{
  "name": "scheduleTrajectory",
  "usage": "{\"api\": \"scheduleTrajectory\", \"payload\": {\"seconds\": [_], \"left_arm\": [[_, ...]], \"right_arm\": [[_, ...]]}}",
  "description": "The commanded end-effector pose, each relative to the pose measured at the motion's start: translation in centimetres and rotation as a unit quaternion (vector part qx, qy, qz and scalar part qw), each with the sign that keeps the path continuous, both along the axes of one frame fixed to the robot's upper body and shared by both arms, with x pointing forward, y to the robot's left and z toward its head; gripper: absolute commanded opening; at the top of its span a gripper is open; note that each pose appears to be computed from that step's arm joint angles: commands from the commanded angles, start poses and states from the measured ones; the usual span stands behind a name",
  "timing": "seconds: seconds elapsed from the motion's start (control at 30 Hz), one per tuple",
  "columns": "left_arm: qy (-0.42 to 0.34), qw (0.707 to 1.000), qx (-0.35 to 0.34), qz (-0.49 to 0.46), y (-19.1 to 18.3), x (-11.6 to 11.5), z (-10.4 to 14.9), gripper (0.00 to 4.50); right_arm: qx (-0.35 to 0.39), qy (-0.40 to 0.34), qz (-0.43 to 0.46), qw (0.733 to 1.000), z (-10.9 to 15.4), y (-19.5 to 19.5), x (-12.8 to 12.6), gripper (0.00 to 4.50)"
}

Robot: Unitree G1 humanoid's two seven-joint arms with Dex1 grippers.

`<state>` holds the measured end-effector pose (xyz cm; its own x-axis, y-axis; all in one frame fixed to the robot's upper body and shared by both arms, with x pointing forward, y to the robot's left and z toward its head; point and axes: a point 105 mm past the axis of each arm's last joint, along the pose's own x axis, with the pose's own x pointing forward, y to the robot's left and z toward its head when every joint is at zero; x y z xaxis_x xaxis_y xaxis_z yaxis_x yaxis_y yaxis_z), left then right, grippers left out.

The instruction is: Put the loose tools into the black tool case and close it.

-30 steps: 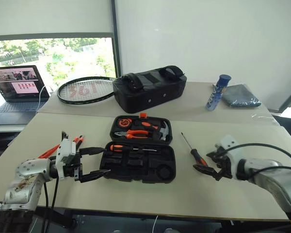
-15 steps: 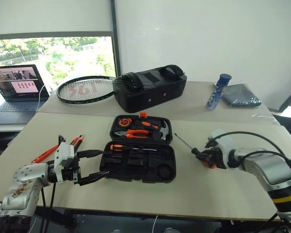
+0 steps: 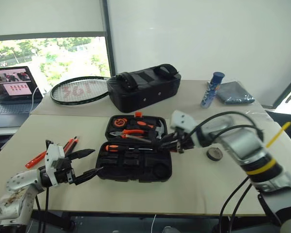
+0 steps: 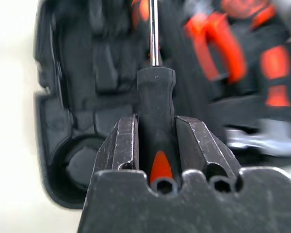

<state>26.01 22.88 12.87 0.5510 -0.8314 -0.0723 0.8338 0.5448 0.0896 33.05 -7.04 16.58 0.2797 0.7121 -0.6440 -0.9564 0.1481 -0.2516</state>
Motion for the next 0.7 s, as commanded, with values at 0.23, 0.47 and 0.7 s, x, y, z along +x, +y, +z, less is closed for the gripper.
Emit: {"api": "scheduleTrajectory", "payload": {"seconds": [0.23,0.47,0.7], "left_arm": [[-0.022,1.000,0.008,0.011,0.4,-0.7,0.9,4.50],[-0.020,1.000,0.010,0.018,0.4,-1.0,0.8,4.50],[-0.020,1.000,0.010,0.019,0.3,-1.2,0.8,4.50]], "right_arm": [[-0.056,-0.002,0.011,0.998,-2.1,1.4,0.8,0.85],[-0.065,0.005,0.011,0.998,-2.9,1.6,1.2,0.85],[-0.063,0.015,0.014,0.998,-2.9,2.6,1.8,0.85]]}}
